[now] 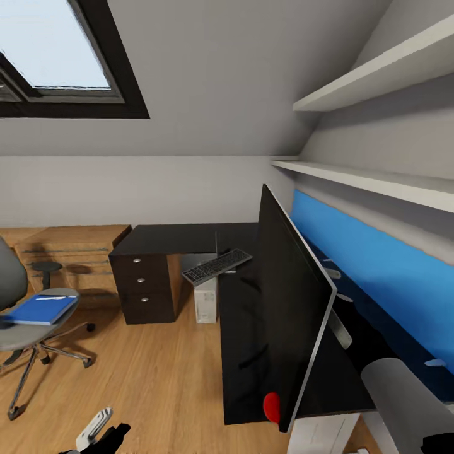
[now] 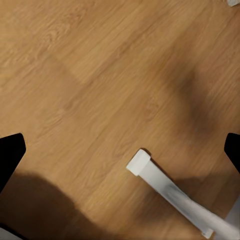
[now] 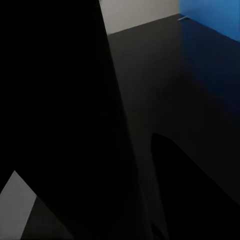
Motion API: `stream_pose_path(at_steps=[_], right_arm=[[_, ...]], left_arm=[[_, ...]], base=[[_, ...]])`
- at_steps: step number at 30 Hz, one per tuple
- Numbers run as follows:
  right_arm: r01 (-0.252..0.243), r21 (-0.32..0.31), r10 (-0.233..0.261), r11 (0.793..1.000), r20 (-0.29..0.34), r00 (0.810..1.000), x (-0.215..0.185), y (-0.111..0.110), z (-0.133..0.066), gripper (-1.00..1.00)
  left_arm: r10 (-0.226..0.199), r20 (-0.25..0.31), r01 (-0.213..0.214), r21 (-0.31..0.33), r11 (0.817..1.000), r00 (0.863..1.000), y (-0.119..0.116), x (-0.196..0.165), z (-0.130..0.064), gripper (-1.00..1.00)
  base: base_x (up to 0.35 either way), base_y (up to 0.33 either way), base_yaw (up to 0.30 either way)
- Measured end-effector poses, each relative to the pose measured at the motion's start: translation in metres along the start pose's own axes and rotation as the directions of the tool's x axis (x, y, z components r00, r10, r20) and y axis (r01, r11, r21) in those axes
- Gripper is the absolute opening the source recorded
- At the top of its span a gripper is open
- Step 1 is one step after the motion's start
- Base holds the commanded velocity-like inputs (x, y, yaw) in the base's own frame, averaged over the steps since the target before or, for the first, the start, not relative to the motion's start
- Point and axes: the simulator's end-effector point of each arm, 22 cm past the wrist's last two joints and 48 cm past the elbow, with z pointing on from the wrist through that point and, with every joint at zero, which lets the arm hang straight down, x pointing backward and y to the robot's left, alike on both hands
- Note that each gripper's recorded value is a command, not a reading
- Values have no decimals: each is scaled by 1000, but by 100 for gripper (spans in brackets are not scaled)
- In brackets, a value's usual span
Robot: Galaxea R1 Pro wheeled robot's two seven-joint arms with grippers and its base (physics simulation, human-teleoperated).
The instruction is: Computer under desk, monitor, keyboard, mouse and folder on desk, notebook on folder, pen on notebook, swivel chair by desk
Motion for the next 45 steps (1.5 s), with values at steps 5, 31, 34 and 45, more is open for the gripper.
stream_pose_path(at_steps=[5, 31, 34, 45], right_arm=[[1, 0, -1, 1000, 0, 1000, 0, 0, 0, -100], [-1, 4, 1, 1000, -15, 1000, 7, -3, 1, -100], [-1, 6, 1, 1000, -20, 1000, 9, -4, 1, -100], [1, 11, -1, 1000, -38, 999, 17, -5, 2, -100]], left_arm=[[0, -2, 0, -5, 1000, 1000, 3, 1, 0, 100], [-11, -6, 11, -8, 1000, 1000, 6, 1, 1, 100], [-11, -6, 11, -9, 1000, 1000, 7, 1, 1, 100], [-12, -6, 12, -5, 1000, 1000, 7, 1, 1, 100]], base=[[-30, -335, 251], [0, -246, 41], [0, -328, 0], [0, -281, 0]])
